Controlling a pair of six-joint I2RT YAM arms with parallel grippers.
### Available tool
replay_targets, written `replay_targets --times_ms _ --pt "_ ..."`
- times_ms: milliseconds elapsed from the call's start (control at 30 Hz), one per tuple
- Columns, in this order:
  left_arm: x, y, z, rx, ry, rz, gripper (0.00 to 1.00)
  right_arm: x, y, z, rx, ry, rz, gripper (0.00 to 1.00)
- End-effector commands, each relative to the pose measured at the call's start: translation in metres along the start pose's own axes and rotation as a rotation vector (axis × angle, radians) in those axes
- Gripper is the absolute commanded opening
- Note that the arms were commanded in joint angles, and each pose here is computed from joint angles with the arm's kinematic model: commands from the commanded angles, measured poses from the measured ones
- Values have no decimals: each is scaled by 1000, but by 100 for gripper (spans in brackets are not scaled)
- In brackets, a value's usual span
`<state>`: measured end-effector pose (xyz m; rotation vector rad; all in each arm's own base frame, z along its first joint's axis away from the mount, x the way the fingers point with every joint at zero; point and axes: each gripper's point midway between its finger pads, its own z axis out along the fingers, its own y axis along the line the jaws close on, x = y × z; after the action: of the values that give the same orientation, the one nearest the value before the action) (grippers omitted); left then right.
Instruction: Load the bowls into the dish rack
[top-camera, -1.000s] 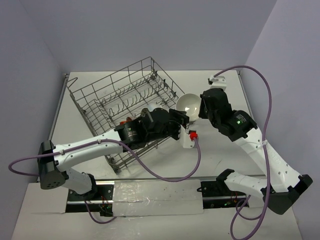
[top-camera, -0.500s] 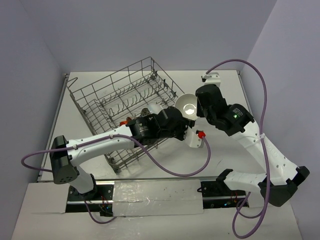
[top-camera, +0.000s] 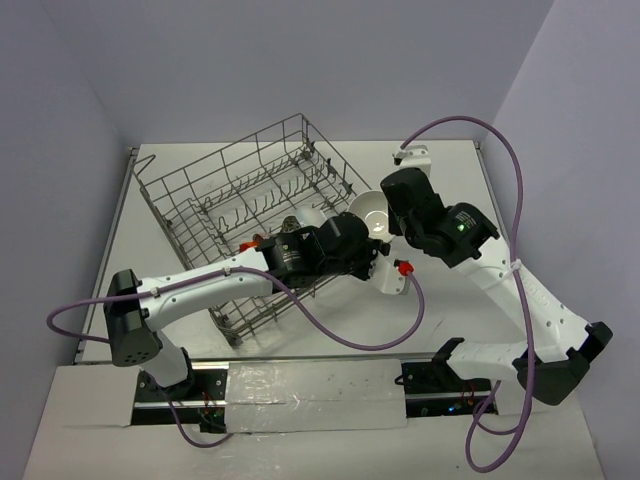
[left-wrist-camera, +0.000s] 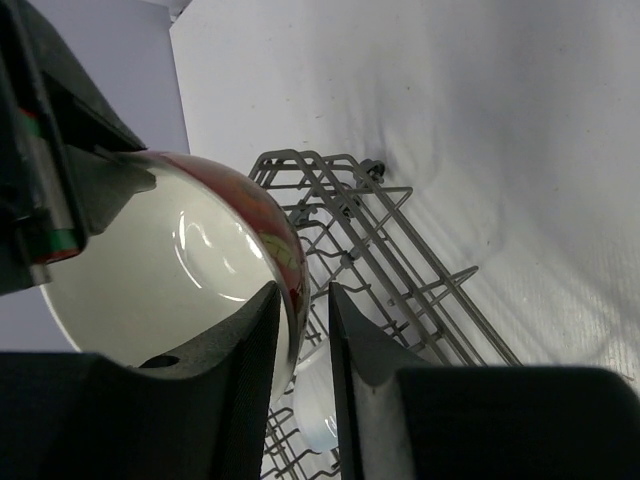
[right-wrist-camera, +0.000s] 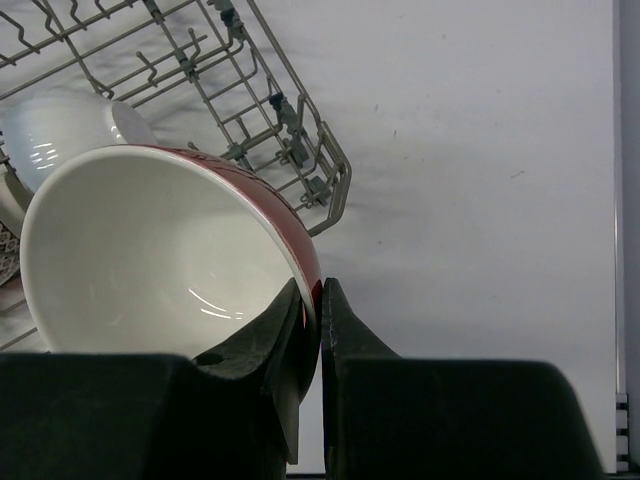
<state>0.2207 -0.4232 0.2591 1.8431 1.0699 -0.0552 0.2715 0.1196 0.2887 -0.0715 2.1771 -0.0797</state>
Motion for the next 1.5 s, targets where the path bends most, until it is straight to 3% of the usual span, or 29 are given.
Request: replay_targets --times_ms 0,167,367,467,533,567,700,767,867,1033,1167,1233,1300,1333,1400,1467 --pt "-5 12 -2 -27 4 -13 31 -37 -1 -15 -1 -113 65 0" --pt "-4 12 -2 -29 7 -13 23 -38 1 -14 -4 -115 63 0" --pt "-7 14 -3 -30 -2 -21 0 -36 2 -12 -3 -118 57 0" --pt "-10 12 -5 -23 -17 -26 0 -34 3 -12 -11 -122 56 2" --pt "-10 13 -6 -24 -22 -31 0 -34 5 -12 -32 -133 57 21" --pt "-11 14 -8 -28 -27 -34 0 -33 9 -13 -57 -131 57 39" --pt "-14 17 -14 -55 -52 -54 0 -38 15 -19 -125 -179 86 74" --pt "-15 19 -16 -63 -71 -70 0 -42 12 -25 -134 -210 109 85" --pt "-18 26 -22 -93 -116 -125 0 -52 0 -35 -116 -270 157 91" --pt "-5 56 -34 -181 -235 -378 0 -63 -44 -58 -11 -426 321 96" --pt "-11 92 -55 -268 -452 -634 0 -71 -69 -85 -37 -598 484 97" --pt "-5 110 -65 -316 -523 -731 0 -67 -68 -83 -54 -626 502 97" --pt "-9 126 -75 -345 -648 -887 0 -63 -72 -84 -51 -639 518 97" --pt "-3 135 -79 -351 -702 -1035 0 -62 -74 -84 -47 -644 528 96" --pt "-1 149 -92 -380 -837 -1119 0 -58 -74 -82 -46 -646 530 96" --pt "12 154 -92 -367 -918 -1293 0 -56 -72 -79 -53 -646 529 96"
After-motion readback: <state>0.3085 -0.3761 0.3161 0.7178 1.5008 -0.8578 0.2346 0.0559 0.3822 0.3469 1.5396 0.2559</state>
